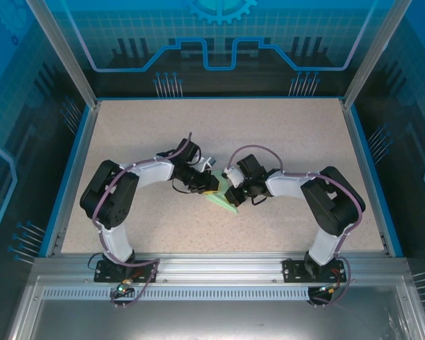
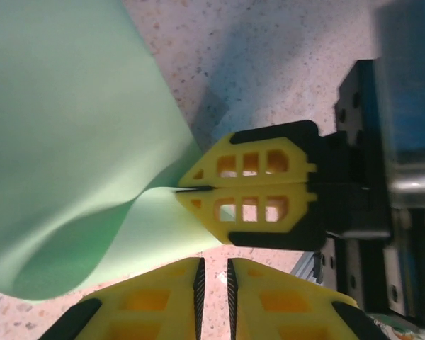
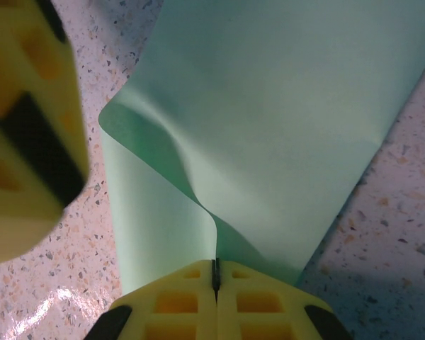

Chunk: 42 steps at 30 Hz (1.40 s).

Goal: Fold a paper plane with a square sheet of paper (fold left side to right side)
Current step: Third fold the triangle at the center of the table.

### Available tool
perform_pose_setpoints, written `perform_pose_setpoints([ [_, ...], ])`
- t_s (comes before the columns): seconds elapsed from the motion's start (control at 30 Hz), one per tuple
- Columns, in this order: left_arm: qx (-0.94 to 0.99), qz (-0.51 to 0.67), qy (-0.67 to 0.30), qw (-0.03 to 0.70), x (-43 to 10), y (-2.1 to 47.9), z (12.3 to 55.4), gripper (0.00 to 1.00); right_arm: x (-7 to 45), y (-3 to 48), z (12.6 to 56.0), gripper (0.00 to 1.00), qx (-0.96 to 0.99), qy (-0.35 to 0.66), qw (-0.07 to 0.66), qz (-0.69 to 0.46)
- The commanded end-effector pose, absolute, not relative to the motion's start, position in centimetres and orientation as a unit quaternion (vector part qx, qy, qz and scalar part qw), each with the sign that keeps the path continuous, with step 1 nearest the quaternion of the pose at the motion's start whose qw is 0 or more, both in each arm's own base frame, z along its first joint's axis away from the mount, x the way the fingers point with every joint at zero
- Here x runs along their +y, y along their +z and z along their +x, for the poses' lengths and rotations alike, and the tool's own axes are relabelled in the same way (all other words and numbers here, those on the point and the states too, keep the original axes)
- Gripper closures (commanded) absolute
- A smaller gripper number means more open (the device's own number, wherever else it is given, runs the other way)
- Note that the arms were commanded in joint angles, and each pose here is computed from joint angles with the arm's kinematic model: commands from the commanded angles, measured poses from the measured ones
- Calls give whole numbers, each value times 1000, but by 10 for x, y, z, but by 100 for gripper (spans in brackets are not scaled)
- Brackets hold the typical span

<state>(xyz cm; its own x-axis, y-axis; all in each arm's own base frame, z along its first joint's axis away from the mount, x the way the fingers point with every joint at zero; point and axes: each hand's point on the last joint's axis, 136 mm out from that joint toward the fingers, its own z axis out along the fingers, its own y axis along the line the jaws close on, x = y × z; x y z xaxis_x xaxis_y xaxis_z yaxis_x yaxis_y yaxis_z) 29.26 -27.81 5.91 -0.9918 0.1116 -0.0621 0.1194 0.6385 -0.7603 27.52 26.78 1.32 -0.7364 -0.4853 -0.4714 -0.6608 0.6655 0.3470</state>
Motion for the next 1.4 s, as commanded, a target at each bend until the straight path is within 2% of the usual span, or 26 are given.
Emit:
perform_pose_setpoints([
  [0.0,902,56,-428,-12,-282,44,287,81,261,-9,258,100,906,243,126,-322],
  [0.7,920,46,-388,-39,-271,5,274,82,261,-5,264,100,909,233,130,-319],
  [0.87,924,42,-377,-43,-268,-2,272,82,263,12,281,100,910,236,156,-303],
  [1.23,930,35,-362,-53,-264,-16,270,84,243,59,292,67,915,236,202,-257],
  [1.3,930,35,-362,-53,-264,-16,270,84,243,70,288,65,912,248,203,-255],
  [1.37,930,35,-362,-53,-264,-16,270,84,244,67,268,65,912,275,172,-252],
])
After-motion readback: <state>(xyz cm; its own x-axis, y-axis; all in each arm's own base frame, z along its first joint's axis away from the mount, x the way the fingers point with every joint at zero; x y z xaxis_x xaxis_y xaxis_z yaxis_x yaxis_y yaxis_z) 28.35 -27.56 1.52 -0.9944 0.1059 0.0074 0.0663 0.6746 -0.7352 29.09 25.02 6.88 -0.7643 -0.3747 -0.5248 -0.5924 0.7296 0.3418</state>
